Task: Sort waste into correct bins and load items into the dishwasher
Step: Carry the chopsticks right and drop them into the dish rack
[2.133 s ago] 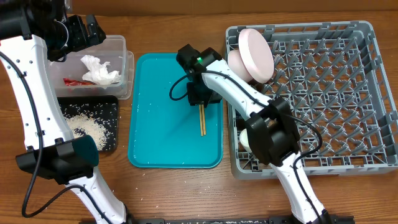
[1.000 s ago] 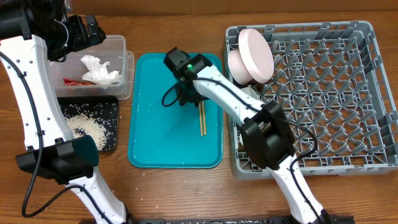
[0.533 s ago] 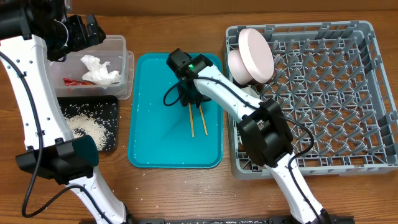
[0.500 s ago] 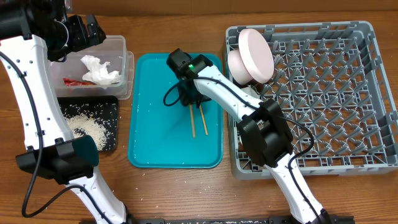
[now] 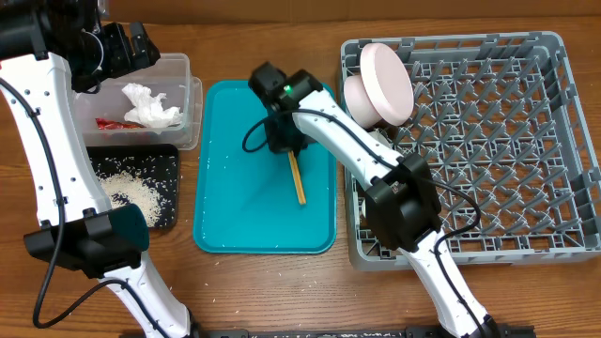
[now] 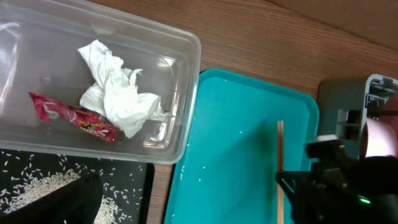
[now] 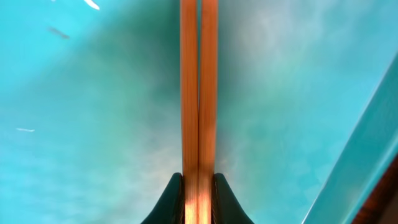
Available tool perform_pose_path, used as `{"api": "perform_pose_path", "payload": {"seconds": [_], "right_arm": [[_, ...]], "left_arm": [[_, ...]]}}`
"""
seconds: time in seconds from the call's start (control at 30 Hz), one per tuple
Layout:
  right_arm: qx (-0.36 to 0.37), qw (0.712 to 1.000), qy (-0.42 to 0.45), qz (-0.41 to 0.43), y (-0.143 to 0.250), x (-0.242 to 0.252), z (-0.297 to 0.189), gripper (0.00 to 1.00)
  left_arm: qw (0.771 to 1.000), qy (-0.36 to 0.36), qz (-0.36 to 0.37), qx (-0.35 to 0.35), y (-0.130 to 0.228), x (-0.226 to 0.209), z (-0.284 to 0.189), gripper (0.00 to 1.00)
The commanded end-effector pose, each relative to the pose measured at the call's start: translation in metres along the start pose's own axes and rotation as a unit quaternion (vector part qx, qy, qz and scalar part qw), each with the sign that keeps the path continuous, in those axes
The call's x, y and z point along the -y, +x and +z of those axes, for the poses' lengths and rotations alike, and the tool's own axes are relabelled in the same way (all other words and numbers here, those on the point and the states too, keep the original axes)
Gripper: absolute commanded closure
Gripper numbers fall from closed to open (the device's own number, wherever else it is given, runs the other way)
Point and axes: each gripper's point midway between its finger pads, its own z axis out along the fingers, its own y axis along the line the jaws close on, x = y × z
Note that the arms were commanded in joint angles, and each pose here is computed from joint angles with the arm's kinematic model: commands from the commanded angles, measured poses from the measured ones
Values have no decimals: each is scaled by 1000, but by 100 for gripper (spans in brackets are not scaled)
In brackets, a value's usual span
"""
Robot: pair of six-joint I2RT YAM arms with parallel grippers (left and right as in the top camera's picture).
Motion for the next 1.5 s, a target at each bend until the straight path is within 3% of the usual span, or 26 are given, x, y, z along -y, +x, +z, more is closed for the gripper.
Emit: {"api": "perform_pose_path", "payload": {"seconds": [0.0,0.27,0.6,0.83,1.0,1.13,1.47], "right_arm": [[47,999,-25,-11,-19,-11,-46,96],[70,997,-34,-3,-20,1,-109,96],[206,973,-70,80,-29,92,-263,96],[258,961,-50,87,-10,148,-320,96],[189,977,1,101,3,191,-281,95],[73,988,45,129,27,222,-216,96],[-88,984,70,135,84,233,-134,96]], "left_arm": [[1000,0,-5,3,0,2,-3,0],[1000,0,-5,3,0,2,-3,0],[1000,0,-5,3,0,2,-3,0],[1000,0,-5,3,0,2,-3,0],[1000,0,-5,3,0,2,-3,0],[1000,0,-5,3,0,2,-3,0],[1000,0,-5,3,0,2,-3,0]]}}
